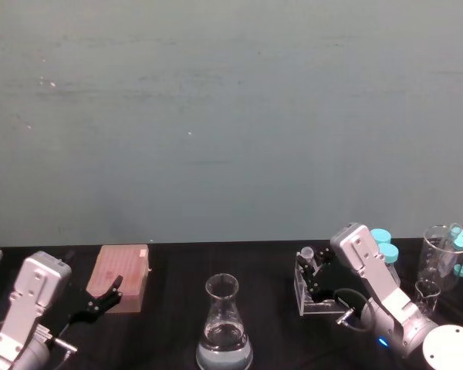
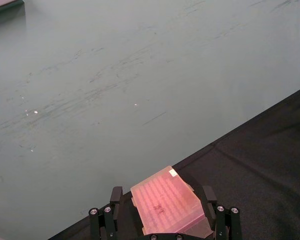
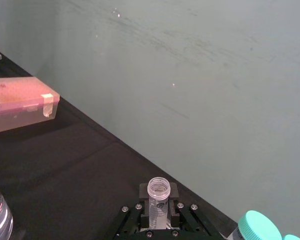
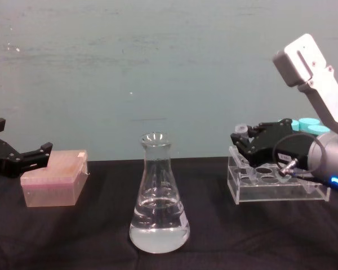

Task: Pour the liquid from the test tube into the beaker using one hand.

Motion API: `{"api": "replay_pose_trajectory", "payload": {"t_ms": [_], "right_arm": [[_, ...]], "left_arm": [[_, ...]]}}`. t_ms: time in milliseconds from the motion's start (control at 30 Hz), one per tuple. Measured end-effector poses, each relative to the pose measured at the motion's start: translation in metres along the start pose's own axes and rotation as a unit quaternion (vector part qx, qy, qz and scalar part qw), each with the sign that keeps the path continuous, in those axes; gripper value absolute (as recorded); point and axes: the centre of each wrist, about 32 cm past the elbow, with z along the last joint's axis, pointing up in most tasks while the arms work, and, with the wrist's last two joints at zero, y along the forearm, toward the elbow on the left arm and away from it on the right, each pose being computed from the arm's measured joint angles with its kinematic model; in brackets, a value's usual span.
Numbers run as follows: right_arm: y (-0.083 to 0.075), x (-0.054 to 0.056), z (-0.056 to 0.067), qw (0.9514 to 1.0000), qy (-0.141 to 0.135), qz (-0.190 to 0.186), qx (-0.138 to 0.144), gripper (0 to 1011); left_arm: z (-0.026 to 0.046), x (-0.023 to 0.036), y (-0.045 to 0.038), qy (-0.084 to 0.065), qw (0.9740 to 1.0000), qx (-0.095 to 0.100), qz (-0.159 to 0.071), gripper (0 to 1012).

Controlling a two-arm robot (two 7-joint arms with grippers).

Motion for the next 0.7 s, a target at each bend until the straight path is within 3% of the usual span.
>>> {"api": "replay_pose_trajectory", "payload": {"t_ms": [367,700], "right_arm": [[-0.001,0.006,0.012,0.9998,0.003,-0.004,0.022,216],[-0.006,0.012,0.037,0.9982,-0.001,0.007,0.06,216]], "left_arm": [[0.0,0.0,0.0,0.0,1.0,0.0,0.0,1000],[0.0,0.0,0.0,0.0,1.0,0.0,0.0,1000]]}}
